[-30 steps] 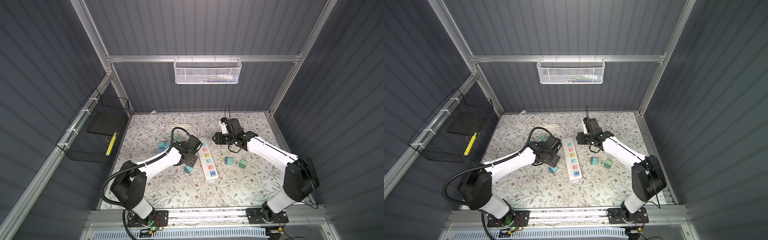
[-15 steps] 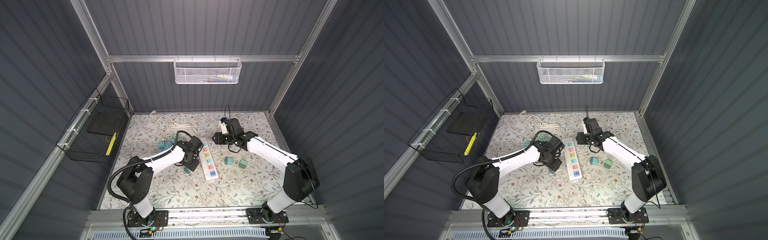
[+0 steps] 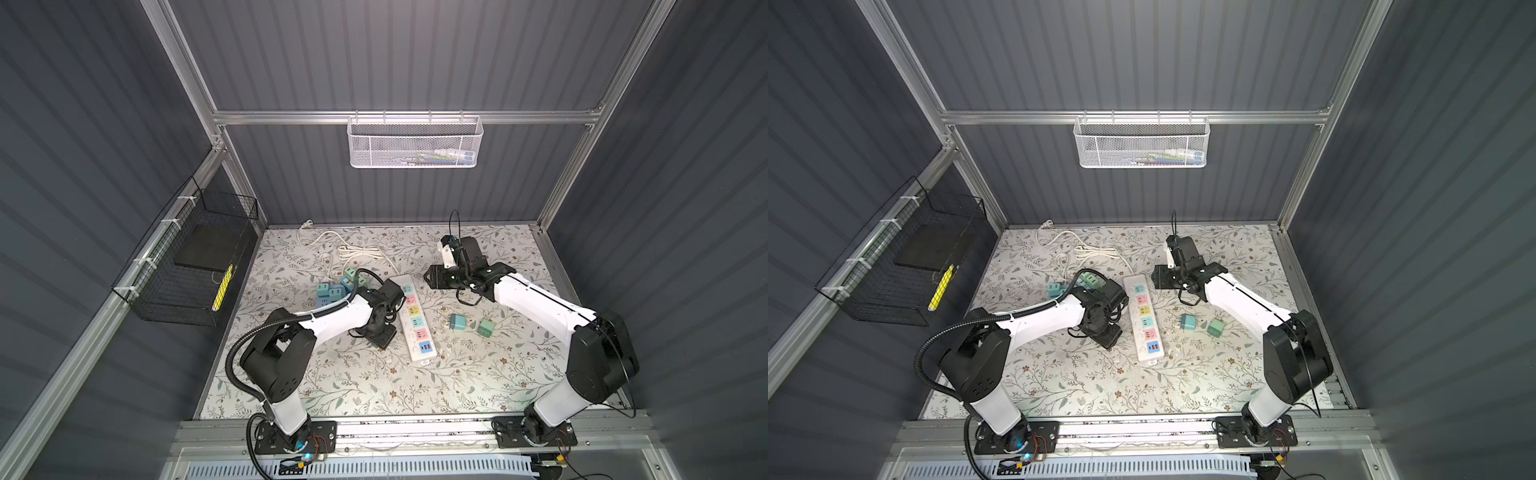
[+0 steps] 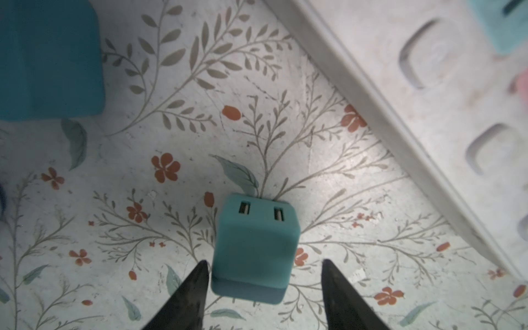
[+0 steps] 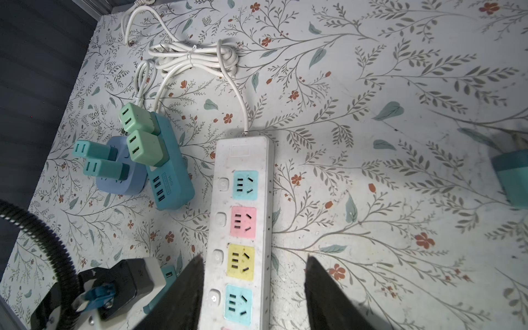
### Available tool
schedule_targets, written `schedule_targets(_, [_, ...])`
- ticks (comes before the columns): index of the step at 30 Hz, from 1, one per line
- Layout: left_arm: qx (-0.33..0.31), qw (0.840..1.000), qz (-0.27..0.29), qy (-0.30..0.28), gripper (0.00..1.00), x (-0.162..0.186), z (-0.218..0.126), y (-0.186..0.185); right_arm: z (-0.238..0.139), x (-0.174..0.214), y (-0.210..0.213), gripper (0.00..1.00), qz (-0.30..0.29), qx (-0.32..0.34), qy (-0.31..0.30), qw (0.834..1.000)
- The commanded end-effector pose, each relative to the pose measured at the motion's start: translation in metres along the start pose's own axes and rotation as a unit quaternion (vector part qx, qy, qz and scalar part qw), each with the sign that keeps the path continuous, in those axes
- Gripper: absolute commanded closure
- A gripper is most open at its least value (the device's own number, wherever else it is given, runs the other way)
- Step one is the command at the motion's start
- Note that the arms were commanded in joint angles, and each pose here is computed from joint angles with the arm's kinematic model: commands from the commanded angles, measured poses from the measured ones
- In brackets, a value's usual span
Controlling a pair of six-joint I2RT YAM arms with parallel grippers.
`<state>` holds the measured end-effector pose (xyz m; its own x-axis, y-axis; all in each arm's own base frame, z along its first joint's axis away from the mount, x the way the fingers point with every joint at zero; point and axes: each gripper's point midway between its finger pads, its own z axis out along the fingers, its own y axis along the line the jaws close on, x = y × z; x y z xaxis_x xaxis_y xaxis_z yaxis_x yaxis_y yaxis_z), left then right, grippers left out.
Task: Insert the plug
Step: 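Lower the left gripper onto the teal adapter and close while the right gripper waits, then lift the teal adapter with the left gripper toward the right gripper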
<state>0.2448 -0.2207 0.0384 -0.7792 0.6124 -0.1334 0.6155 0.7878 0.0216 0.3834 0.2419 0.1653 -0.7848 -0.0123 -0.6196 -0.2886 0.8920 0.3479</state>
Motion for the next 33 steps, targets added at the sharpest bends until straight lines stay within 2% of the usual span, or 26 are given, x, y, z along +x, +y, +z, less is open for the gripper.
schedule_targets(1, [-0.007, 1.0, -0.015, 0.021, 0.38, 0.011, 0.01, 0.005, -0.005, 0.001, -0.001, 0.42, 0.001, 0.001, 0.0, 1.0])
schedule_targets(12, [-0.006, 0.999, -0.033, 0.024, 0.48, 0.011, 0.02, 0.004, -0.012, -0.004, 0.007, 0.42, 0.005, -0.016, -0.008, 1.0])
schedule_targets(21, [-0.019, 0.999, -0.036, 0.023, 0.5, 0.012, 0.025, 0.008, -0.017, -0.001, 0.004, 0.41, 0.0, -0.008, -0.007, 1.0])
schedule_targets(23, [-0.019, 0.999, -0.036, 0.024, 0.57, 0.012, 0.026, 0.009, -0.018, 0.0, 0.004, 0.41, 0.0, -0.008, -0.007, 1.0])
schedule_targets(25, [-0.024, 0.999, -0.031, 0.027, 0.63, 0.013, 0.023, 0.01, -0.019, 0.0, 0.003, 0.41, -0.001, -0.007, -0.007, 1.0])
schedule_targets(33, [-0.03, 0.999, -0.026, -0.006, 0.64, 0.0, 0.003, 0.013, -0.025, -0.004, 0.004, 0.41, -0.006, -0.004, -0.011, 1.0])
